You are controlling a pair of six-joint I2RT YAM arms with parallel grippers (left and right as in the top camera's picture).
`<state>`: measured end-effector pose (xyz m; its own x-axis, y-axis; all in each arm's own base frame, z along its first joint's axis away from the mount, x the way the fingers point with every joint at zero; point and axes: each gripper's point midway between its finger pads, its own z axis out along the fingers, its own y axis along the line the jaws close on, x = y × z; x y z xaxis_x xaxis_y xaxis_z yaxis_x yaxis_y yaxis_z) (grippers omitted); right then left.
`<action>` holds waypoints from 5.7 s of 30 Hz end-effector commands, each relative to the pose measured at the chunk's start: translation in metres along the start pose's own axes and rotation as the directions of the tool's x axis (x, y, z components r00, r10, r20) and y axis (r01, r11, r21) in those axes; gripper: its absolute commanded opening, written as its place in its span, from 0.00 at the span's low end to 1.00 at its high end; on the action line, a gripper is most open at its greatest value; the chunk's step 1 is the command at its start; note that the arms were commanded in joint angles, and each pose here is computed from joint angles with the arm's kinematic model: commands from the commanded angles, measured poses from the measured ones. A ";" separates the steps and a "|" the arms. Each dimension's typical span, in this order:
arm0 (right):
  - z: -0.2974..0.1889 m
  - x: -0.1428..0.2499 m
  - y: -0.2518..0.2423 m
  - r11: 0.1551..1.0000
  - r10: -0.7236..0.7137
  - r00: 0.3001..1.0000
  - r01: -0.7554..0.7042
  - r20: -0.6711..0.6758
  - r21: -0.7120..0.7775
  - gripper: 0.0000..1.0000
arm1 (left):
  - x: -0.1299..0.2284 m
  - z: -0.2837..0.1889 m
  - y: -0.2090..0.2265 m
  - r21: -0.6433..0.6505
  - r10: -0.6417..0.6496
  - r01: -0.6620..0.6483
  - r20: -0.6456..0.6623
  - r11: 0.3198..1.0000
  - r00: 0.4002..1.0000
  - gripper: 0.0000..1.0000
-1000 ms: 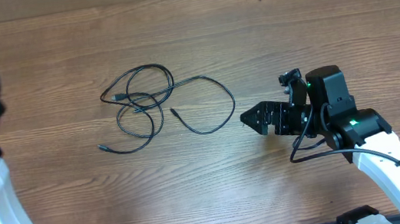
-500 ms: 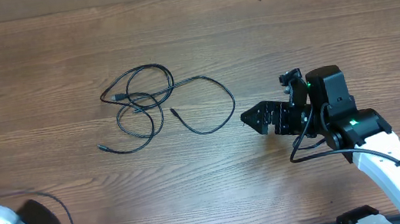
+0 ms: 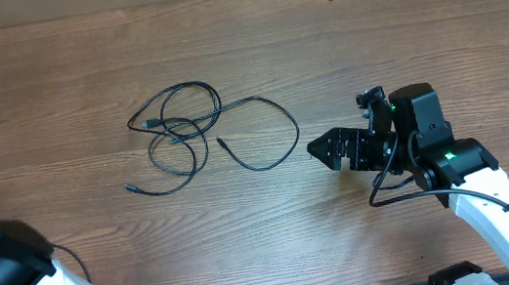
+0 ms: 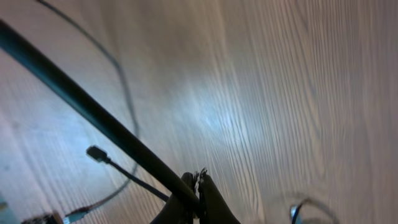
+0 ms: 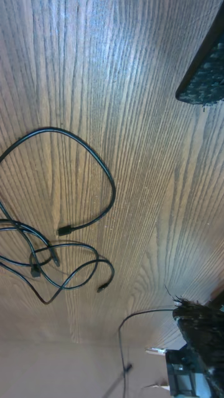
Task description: Untangle cables
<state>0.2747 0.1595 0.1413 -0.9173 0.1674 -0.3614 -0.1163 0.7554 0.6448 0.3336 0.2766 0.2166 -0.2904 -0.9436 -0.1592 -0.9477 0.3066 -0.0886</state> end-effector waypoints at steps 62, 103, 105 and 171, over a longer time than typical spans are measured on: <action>-0.001 -0.006 -0.002 1.000 -0.012 1.000 0.011 0.023 0.020 1.00 | 0.086 0.108 0.051 -0.282 0.079 -0.213 -0.418 0.935 0.905 1.00; -0.002 -0.008 -0.012 0.997 -0.007 0.999 0.004 0.039 0.073 1.00 | 0.301 0.108 -0.180 0.246 0.823 -0.787 -0.235 0.565 0.518 1.00; -0.002 -0.008 -0.012 0.997 -0.008 0.999 0.005 0.039 0.074 1.00 | 0.305 0.109 -0.178 0.171 0.811 -0.798 -0.227 0.578 0.539 1.00; -0.002 -0.003 -0.017 0.995 -0.018 1.000 0.017 0.018 0.096 1.00 | 0.299 0.025 -0.181 0.181 0.789 -0.780 0.035 0.599 0.614 0.04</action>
<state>0.2755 0.1463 0.1306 -0.9133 0.1661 -0.3720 -0.0877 0.8115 0.5778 0.4014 -0.0502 0.0641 -0.9413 -0.3363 0.0293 -0.3356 0.9416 0.0272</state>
